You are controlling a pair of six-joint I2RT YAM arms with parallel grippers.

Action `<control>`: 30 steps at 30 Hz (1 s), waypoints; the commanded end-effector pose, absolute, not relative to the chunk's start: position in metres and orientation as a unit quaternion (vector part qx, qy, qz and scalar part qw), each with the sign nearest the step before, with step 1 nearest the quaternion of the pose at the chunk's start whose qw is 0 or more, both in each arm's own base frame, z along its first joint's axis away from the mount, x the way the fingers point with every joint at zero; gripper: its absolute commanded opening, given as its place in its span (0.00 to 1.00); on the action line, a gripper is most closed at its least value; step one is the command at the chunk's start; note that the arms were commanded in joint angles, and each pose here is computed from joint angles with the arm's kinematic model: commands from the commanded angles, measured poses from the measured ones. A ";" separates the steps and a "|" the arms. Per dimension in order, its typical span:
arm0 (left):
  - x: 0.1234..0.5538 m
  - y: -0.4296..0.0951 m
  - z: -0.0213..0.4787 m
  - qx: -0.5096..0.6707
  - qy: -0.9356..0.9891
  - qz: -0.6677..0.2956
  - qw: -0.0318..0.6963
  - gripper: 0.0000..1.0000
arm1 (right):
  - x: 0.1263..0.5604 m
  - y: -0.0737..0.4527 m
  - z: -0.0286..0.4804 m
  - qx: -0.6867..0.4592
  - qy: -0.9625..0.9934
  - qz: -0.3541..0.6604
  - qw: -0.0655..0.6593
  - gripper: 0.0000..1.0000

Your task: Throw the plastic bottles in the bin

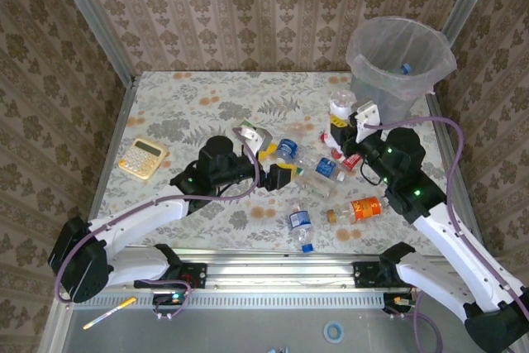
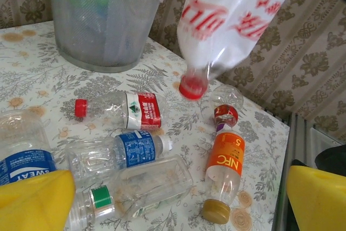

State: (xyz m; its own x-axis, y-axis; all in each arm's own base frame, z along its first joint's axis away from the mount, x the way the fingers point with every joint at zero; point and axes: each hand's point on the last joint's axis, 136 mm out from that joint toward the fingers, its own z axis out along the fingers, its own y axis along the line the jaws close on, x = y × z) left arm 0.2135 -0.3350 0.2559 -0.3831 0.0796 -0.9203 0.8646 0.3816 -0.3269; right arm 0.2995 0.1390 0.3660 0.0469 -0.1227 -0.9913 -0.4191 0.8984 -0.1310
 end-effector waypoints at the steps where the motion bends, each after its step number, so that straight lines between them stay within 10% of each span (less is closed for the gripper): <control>1: 0.218 -0.330 0.251 0.322 0.712 -0.440 0.443 1.00 | 0.301 0.112 0.413 -0.168 0.612 0.020 0.772 0.11; 30: 0.235 -0.330 0.236 0.307 0.725 -0.437 0.434 1.00 | 0.344 0.043 0.516 -0.127 0.482 -0.147 0.854 0.07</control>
State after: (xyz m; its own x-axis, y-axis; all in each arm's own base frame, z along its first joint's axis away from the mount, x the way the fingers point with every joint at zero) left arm 0.2317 -0.3271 0.2274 -0.4409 0.0936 -0.8927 0.8195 0.4477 -0.3578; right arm 0.3537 0.0420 0.4801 0.3918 -0.3921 -0.8323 0.1092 0.9181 -0.3811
